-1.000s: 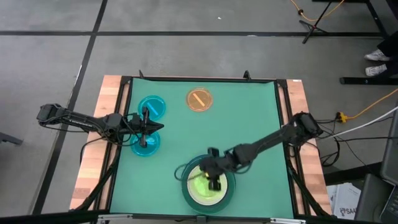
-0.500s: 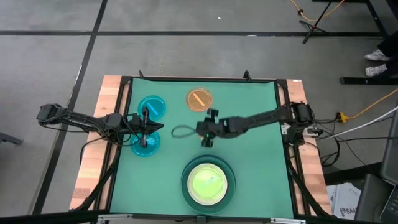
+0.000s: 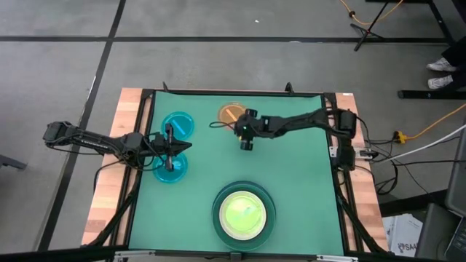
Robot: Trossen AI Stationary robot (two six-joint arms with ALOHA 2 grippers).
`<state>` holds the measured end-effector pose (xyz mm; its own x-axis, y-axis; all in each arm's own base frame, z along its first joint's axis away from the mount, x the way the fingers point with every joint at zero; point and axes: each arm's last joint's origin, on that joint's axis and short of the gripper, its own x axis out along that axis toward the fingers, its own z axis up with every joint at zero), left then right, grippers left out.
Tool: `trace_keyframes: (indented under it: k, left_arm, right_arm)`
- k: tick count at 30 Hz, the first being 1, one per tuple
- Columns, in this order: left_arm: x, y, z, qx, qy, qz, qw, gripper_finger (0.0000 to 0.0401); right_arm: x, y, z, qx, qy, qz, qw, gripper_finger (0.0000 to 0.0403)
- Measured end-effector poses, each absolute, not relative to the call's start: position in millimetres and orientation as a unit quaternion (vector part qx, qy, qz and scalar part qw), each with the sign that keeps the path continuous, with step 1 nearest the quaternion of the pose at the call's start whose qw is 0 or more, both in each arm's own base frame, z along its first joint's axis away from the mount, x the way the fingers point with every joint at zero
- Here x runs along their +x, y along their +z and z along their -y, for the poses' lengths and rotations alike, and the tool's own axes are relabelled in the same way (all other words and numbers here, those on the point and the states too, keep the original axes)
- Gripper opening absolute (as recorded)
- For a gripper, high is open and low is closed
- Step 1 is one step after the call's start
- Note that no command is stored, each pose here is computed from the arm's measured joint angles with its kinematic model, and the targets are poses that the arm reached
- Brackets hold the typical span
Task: Stack plastic plates
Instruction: Stack the orange plate on top of the green plate
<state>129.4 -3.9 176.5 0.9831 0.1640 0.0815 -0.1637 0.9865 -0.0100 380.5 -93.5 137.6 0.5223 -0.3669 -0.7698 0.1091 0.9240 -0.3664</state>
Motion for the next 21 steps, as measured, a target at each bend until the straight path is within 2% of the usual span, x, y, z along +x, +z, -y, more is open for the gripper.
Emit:
trace_keyframes:
  k: [3, 13, 18, 21]
  left_arm:
    - [129.5, 175.8, 3.5, 0.01, 0.087, 0.036, 0.995, 0.0004]
    - [129.8, 173.6, 2.8, 0.015, 0.098, 0.025, 0.995, 0.0004]
    - [129.8, 174.0, 2.9, 0.014, 0.097, 0.027, 0.995, 0.0004]
    - [129.8, 174.0, 2.9, 0.013, 0.095, 0.027, 0.995, 0.0004]
  right_arm:
    - [380.0, 125.5, 102.5, -0.157, -0.135, -0.485, 0.85, 0.0129]
    - [383.5, 120.8, 108.9, -0.218, -0.12, -0.481, 0.841, 0.0129]
    - [383.7, 113.1, 116.5, -0.212, -0.12, -0.484, 0.841, 0.0127]
    - [384.2, 112.6, 115.6, -0.216, -0.12, -0.483, 0.84, 0.0113]
